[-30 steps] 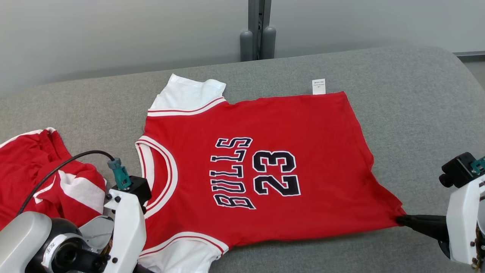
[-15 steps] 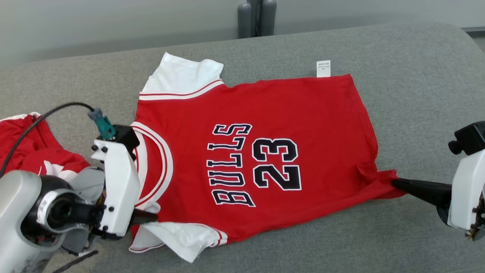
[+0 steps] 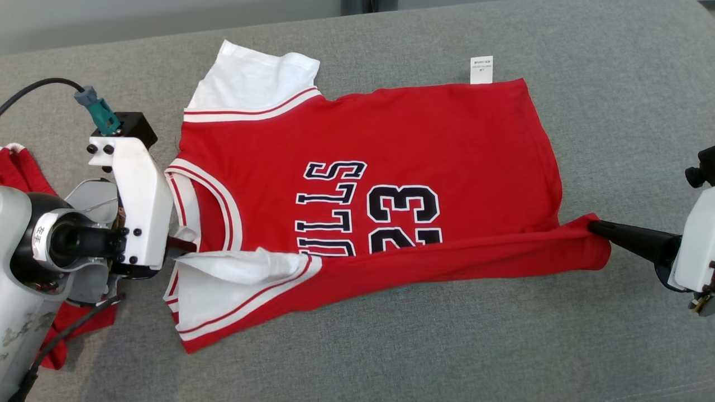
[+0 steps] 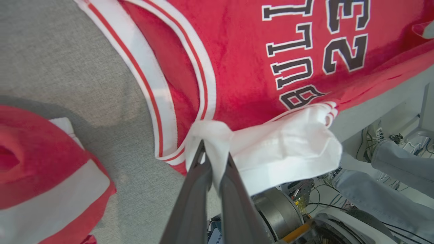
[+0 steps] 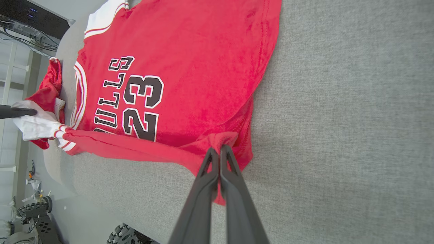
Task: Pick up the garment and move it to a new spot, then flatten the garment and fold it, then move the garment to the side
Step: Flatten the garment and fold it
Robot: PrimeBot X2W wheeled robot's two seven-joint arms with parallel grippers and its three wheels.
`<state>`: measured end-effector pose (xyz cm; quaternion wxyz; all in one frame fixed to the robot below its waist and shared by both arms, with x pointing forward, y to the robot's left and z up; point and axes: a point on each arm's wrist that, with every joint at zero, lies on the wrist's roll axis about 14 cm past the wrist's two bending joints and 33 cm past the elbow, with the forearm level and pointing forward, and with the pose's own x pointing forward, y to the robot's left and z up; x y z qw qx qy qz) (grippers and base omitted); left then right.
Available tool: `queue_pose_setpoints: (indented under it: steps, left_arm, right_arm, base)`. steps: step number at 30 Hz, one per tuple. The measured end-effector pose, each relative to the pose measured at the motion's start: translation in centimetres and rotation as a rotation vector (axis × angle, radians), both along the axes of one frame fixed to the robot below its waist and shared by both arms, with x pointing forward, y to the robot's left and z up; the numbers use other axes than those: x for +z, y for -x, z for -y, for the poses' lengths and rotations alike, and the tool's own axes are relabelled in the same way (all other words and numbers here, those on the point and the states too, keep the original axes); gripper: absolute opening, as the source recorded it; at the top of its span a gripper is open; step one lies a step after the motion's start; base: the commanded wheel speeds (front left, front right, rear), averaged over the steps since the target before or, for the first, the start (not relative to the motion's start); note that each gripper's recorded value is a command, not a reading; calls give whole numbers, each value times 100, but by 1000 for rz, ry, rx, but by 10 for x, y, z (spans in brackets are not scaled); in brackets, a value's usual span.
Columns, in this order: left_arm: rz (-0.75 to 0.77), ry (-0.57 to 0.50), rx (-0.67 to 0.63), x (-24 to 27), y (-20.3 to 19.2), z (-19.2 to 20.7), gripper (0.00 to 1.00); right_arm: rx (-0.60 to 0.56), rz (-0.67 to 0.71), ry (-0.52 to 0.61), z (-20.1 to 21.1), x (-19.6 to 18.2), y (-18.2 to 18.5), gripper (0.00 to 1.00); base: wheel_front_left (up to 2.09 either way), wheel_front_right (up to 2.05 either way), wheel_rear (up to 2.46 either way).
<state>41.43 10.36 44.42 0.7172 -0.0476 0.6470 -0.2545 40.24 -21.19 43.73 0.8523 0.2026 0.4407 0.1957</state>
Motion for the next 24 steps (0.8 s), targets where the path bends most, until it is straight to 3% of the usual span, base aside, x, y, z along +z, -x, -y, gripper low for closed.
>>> queue_pose_setpoints:
  steps: [24]
  left_arm:
    - [31, -63, 53, -40, -46, 0, 0]
  right_arm:
    - [4, 61, -13, -19, -14, -30, 0]
  base:
    - [0, 0, 0]
